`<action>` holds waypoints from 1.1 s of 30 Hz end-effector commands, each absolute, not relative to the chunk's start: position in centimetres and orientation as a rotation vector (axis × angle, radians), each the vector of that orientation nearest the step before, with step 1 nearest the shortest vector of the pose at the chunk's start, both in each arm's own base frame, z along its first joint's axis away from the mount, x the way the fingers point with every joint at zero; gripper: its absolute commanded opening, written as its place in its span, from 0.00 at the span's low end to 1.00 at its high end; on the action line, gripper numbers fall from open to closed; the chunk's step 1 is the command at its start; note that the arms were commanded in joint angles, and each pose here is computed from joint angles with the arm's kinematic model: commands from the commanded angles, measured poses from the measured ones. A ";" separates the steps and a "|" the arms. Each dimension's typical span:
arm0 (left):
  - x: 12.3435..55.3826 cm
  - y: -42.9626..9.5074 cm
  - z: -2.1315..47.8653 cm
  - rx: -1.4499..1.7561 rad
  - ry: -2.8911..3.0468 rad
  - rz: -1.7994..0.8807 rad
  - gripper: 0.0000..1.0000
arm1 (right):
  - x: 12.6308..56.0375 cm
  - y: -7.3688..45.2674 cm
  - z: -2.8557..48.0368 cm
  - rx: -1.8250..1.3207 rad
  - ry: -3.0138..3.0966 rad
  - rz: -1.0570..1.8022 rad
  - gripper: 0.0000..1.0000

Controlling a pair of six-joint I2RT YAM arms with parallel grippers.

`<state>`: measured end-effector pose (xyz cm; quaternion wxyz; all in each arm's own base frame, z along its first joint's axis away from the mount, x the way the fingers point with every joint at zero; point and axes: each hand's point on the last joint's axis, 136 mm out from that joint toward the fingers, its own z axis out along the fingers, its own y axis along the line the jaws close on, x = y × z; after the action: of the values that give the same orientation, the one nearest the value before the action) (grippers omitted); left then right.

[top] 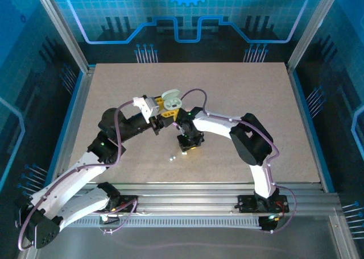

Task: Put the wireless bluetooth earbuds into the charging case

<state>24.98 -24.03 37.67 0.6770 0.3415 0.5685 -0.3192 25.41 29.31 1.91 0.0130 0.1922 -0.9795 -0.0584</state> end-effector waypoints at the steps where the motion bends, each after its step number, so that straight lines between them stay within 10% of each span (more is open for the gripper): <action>1: 24.6 -23.8 38.5 0.766 1.249 -0.717 0.35 | 25.1 28.9 3.5 0.565 -3.065 -0.214 0.36; 33: 24.4 -23.6 38.6 0.771 1.247 -0.707 0.35 | 23.9 32.2 2.0 0.764 -2.934 -0.232 0.35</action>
<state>24.73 -23.86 37.75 0.6765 0.3415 0.5692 -0.3190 25.15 32.05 2.41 0.0250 0.2356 -0.9677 -0.0866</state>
